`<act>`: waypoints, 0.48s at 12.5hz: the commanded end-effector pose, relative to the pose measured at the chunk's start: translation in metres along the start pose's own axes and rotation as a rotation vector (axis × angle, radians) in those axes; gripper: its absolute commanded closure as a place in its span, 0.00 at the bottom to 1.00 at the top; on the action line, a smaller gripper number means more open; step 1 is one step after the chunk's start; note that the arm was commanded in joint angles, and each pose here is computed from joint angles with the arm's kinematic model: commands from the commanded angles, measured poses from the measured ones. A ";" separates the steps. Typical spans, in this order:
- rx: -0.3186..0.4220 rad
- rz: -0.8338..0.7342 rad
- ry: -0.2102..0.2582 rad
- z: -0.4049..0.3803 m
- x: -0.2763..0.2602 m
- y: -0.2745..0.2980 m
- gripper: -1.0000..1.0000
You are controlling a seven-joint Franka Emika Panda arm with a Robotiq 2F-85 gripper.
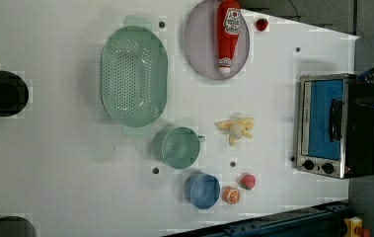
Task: Pick banana from table and place on oven.
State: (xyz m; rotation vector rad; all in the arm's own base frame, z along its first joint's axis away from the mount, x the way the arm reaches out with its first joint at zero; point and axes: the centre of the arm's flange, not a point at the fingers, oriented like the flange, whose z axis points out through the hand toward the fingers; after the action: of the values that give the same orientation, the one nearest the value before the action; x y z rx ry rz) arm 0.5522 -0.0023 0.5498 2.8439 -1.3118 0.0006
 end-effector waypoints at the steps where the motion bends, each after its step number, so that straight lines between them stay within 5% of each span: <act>1: 0.009 0.000 0.016 -0.073 -0.095 0.126 0.21; 3: 0.010 0.000 0.017 -0.073 -0.095 0.126 0.00; 6: -0.015 -0.004 -0.003 -0.059 -0.092 0.118 0.00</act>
State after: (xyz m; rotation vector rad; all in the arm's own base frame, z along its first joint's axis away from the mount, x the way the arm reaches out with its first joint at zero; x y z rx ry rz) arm 0.3675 0.0006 0.6691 2.8562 -1.3152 0.2035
